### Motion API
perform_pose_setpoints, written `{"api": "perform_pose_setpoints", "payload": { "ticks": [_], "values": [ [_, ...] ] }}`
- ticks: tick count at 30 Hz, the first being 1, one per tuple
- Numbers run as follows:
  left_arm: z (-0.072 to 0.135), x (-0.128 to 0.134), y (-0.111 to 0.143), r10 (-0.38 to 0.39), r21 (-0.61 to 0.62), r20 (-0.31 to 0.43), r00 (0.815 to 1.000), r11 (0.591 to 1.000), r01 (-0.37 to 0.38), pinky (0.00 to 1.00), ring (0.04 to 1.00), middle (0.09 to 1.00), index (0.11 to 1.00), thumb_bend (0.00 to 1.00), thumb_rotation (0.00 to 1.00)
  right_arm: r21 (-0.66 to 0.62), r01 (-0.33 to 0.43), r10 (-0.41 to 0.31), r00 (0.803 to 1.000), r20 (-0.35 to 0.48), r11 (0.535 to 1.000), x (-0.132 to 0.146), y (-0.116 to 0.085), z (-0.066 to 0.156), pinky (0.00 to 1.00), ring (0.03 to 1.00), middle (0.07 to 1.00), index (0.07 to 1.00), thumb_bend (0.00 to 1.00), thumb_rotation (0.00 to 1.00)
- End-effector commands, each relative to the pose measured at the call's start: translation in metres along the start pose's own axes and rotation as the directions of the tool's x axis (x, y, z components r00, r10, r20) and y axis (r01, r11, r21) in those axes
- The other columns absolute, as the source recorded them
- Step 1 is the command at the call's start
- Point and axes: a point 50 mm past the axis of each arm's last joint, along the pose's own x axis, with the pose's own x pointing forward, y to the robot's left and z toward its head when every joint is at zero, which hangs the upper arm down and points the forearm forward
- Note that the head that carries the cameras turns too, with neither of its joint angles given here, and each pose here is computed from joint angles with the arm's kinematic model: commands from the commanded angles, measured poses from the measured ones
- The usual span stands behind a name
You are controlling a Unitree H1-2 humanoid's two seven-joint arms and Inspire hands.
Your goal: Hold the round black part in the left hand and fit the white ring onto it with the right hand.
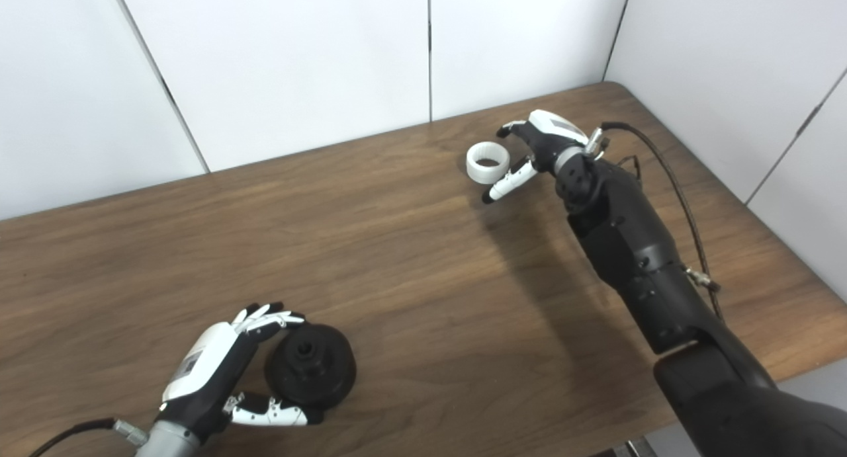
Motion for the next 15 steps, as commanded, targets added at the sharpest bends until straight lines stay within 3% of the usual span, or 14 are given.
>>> {"api": "perform_pose_setpoints", "payload": {
  "ticks": [1,15],
  "values": [
    [-0.004,-0.006,-0.011,-0.053,0.009,-0.033,0.998,0.999,0.053,1.00,0.941,0.833,0.483,0.52,0.05,-0.022,0.112,-0.110,0.993,0.046,0.994,0.005,-0.038,0.018,1.00,0.991,0.960,0.868,0.95,0.28],
    [-0.002,-0.006,-0.014,-0.048,0.007,-0.036,0.998,0.999,0.049,1.00,0.940,0.830,0.483,0.52,0.05,-0.093,0.111,-0.105,0.992,0.070,0.989,0.021,-0.037,0.043,1.00,0.989,0.950,0.851,0.92,0.29]
  ]
}}
